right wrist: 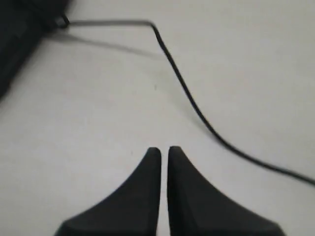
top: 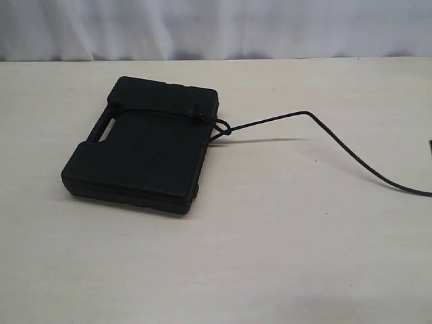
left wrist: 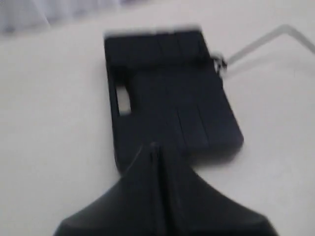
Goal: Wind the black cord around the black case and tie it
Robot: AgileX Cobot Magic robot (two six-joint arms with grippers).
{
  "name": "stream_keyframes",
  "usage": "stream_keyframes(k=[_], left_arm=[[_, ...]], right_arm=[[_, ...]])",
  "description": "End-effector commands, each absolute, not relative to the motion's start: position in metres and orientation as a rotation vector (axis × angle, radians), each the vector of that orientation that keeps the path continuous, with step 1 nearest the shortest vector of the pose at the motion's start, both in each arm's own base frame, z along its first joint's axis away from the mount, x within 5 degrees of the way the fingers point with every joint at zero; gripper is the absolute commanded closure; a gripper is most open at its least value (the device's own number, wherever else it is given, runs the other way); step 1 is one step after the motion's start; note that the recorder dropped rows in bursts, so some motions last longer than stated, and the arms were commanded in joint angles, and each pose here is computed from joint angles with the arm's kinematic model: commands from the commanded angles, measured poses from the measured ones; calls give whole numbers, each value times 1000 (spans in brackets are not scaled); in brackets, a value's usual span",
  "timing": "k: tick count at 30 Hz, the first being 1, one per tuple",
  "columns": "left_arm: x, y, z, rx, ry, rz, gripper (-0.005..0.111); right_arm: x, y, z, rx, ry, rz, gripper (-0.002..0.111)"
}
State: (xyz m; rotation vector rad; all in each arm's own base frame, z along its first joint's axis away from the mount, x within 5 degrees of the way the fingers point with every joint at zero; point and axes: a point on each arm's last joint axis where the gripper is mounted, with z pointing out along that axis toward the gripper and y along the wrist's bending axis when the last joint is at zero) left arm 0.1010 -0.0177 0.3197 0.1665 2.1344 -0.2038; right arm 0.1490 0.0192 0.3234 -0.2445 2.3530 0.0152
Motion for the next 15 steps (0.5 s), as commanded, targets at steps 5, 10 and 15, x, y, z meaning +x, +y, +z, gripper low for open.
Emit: stream_keyframes(k=[5, 10, 15], left_arm=[[29, -2, 313, -71, 1266, -79, 107], [34, 1, 292, -87, 1257, -60, 107], [35, -2, 288, -54, 1307, -94, 107]], right_arm=[[83, 14, 295, -179, 1694, 92, 104], [73, 10, 267, -130, 1509, 71, 104], [68, 9, 244, -134, 1521, 73, 104]])
